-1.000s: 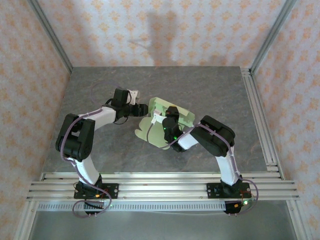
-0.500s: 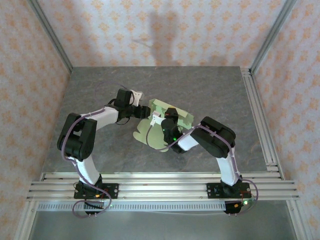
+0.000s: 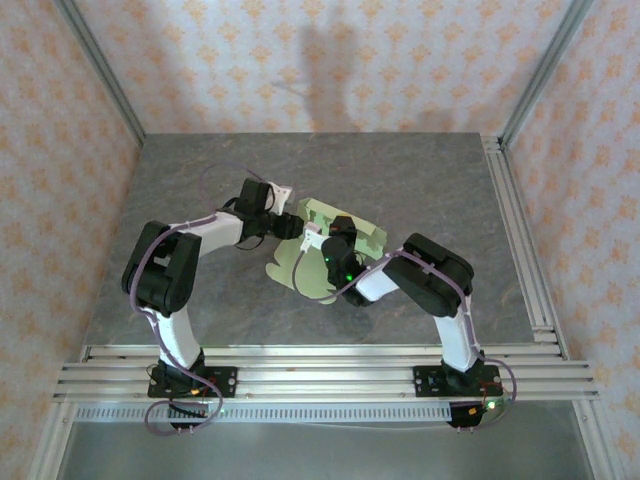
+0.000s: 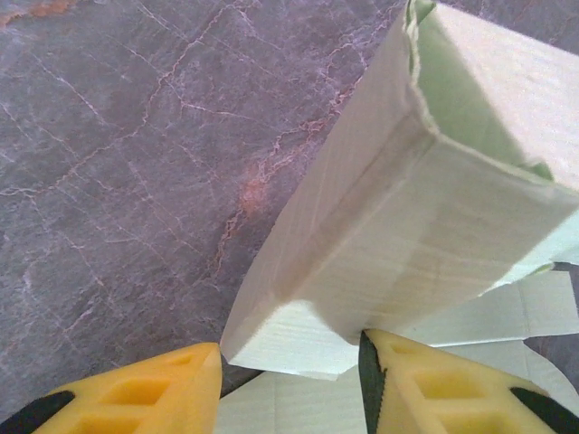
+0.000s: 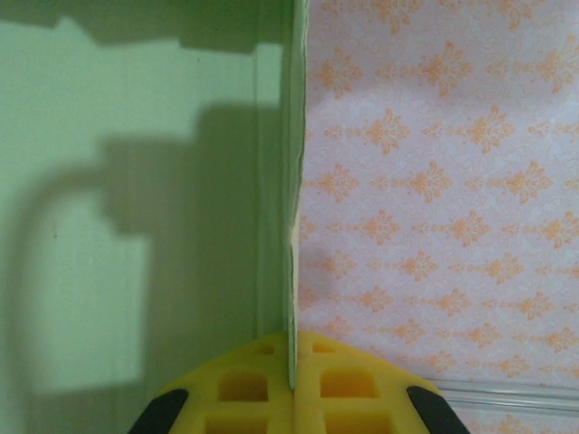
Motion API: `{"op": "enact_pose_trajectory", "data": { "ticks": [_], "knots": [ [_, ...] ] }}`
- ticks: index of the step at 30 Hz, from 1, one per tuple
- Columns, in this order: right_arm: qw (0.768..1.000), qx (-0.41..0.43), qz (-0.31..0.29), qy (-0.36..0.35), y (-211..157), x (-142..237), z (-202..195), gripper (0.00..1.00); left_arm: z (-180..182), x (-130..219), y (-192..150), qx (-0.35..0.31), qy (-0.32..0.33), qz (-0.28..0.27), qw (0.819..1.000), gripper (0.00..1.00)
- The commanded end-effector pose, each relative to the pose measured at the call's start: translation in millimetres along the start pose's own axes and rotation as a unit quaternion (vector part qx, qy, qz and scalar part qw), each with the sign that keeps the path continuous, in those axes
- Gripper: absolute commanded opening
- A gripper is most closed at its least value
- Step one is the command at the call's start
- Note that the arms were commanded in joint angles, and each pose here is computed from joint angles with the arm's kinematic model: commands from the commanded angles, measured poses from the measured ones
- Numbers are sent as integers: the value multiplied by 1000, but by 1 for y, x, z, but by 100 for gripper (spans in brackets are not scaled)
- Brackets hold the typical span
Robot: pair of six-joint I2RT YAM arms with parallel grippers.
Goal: Fold the paper box
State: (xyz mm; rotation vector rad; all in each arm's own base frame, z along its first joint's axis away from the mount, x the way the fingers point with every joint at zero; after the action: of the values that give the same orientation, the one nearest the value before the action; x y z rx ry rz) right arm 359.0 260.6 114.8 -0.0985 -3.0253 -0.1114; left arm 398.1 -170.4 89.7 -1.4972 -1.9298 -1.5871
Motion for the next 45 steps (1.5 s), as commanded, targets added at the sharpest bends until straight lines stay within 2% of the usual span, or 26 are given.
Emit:
{"op": "enact_pose_trajectory", "data": {
  "ticks": [1,12,16,25,31,35,42,45],
  "knots": [
    [1000,-1,-20,13,7,6,-4,0,0,-3,2,-7,9,8,1000,44],
    [996,-35,-28,76,6,16,-17,0,-1,3,5,-7,14,-3,1000,46],
    [996,-31,-25,77,6,15,-15,0,-8,12,8,-19,4,-16,1000,46],
    [995,-27,-31,86,7,16,-12,0,-6,9,12,-37,7,-20,999,46],
    [993,-27,-27,109,4,18,-5,0,-27,8,12,-58,-67,-22,996,45],
    [993,-27,-28,115,6,18,-4,0,-33,7,7,-71,-82,-11,994,45],
    [993,-27,-27,115,9,15,-5,0,-34,0,0,-66,-87,7,994,42],
    [993,-29,-26,113,9,14,-6,0,-27,-1,1,-62,-60,3,996,35]
  ]
}}
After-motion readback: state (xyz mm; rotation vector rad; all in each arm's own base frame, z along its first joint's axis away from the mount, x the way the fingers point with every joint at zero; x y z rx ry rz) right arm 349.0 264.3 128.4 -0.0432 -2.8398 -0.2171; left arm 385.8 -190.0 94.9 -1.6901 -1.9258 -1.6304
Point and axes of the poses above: each hand's point on the last joint's axis, 136 mm out from that joint toward the fingers, its own x axis back along the fingers, its own z axis along the line the jaws close on, y = z × x, the point moved 4 cm from there along x, back along the fingers, and after that the axes turned 1 degree about -x, right-handed, at the moved point
